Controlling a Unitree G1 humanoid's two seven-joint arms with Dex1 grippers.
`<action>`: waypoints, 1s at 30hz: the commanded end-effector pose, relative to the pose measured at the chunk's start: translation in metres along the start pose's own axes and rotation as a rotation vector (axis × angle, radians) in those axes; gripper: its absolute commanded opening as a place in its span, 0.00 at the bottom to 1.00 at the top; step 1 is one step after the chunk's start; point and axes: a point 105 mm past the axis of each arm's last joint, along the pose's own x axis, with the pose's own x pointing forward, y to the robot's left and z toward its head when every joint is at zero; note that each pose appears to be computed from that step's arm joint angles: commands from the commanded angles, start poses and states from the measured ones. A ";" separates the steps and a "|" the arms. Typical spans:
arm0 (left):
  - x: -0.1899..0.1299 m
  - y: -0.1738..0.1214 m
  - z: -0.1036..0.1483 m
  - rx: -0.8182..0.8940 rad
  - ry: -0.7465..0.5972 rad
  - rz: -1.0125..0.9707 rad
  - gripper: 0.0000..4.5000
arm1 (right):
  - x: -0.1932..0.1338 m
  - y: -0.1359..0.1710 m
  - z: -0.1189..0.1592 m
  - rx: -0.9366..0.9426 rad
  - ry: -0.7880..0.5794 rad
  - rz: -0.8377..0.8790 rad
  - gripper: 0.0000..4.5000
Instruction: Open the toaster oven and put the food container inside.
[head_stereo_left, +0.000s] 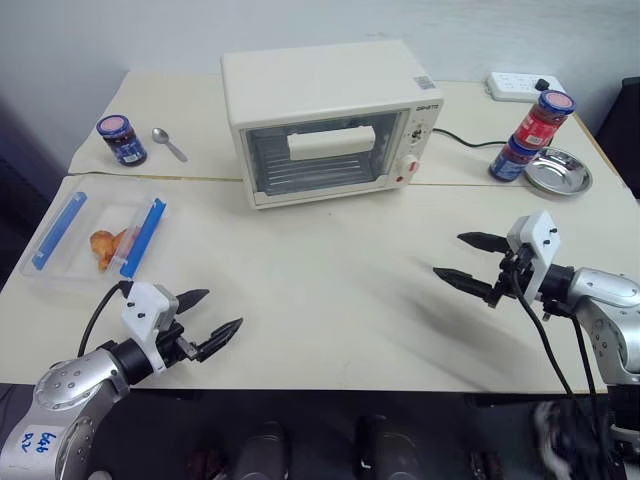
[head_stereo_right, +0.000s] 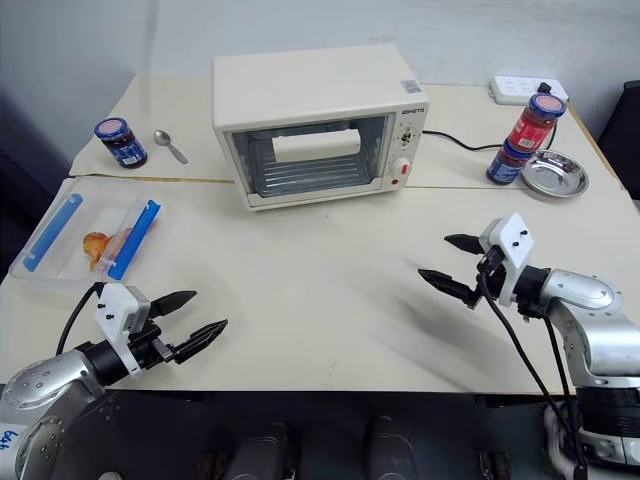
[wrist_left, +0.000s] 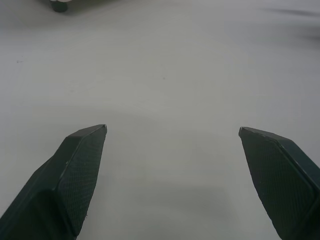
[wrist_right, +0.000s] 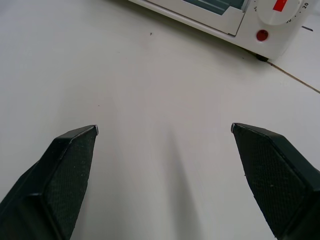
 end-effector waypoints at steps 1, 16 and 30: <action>0.001 0.001 0.001 0.058 0.015 0.010 1.00 | 0.002 0.005 0.014 -0.038 -0.039 0.022 0.99; 0.007 -0.009 0.017 -0.029 -0.037 -0.050 1.00 | 0.017 0.022 0.018 0.031 -0.068 0.095 0.99; 0.015 -0.022 0.122 0.077 -0.227 -0.310 1.00 | 0.099 -0.006 0.077 0.092 -0.226 0.154 0.99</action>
